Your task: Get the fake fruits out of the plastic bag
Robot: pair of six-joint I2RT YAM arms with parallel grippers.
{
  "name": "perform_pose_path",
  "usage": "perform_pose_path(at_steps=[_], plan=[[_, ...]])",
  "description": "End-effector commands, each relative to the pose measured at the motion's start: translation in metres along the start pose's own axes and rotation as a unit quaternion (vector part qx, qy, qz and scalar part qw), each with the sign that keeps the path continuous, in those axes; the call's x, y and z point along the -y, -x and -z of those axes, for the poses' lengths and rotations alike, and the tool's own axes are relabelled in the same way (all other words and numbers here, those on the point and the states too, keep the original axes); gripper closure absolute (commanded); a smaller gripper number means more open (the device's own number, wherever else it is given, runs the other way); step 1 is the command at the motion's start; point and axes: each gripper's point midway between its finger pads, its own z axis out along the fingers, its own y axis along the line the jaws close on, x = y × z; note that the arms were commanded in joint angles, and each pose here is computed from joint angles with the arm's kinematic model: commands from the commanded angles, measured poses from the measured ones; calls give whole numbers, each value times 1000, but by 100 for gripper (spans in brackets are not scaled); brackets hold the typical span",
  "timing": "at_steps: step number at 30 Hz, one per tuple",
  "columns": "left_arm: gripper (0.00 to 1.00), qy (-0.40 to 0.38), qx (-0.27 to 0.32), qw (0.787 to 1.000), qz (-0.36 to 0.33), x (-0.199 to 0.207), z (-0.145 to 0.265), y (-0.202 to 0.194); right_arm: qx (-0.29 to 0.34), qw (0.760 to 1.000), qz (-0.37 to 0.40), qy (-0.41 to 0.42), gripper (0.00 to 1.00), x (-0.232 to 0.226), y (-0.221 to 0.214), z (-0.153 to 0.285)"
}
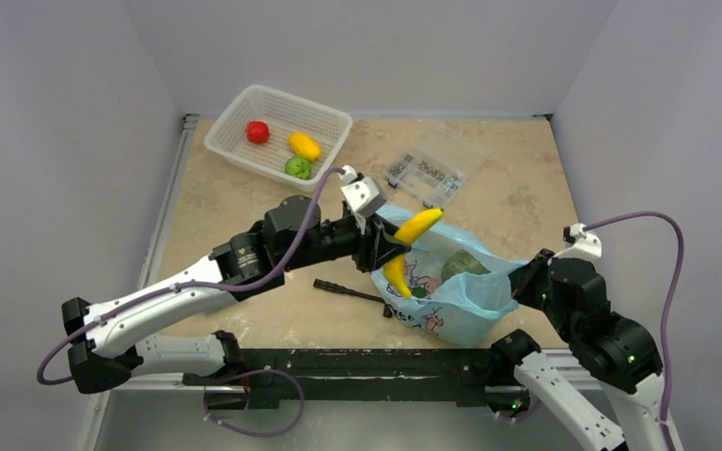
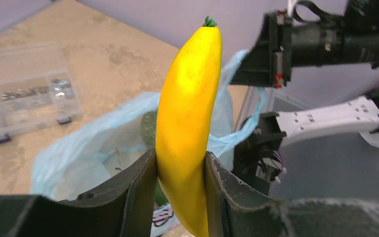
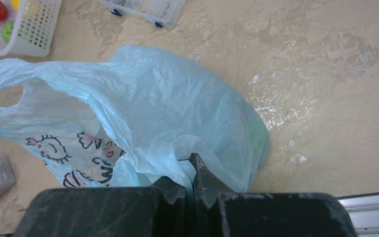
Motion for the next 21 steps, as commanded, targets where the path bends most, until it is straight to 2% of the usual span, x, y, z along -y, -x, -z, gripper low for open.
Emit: perform_pose_path(at_steps=[1,2,4,6,11,17,18,21], plan=[[100,171,40,984,-16,-68,28,45,16,1000,4,23,100,-8,7,0],[100,250,35,968,2,-102,39,44,17,1000,3,24,100,-8,7,1],[100,356,26,933,52,-159,67,42,18,1000,3,24,100,-9,8,0],[100,393,46,913,96,-193,84,41,17,1000,3,26,100,-9,7,0],[100,423,143,878,171,-263,107,51,25,999,2,33,100,-9,8,3],[99,485,232,809,238,-360,118,43,28,999,2,38,100,-9,9,4],[99,483,254,803,238,-375,114,45,28,999,2,39,100,-9,9,4],[99,491,257,792,255,-423,101,31,33,999,0,42,100,-9,9,6]])
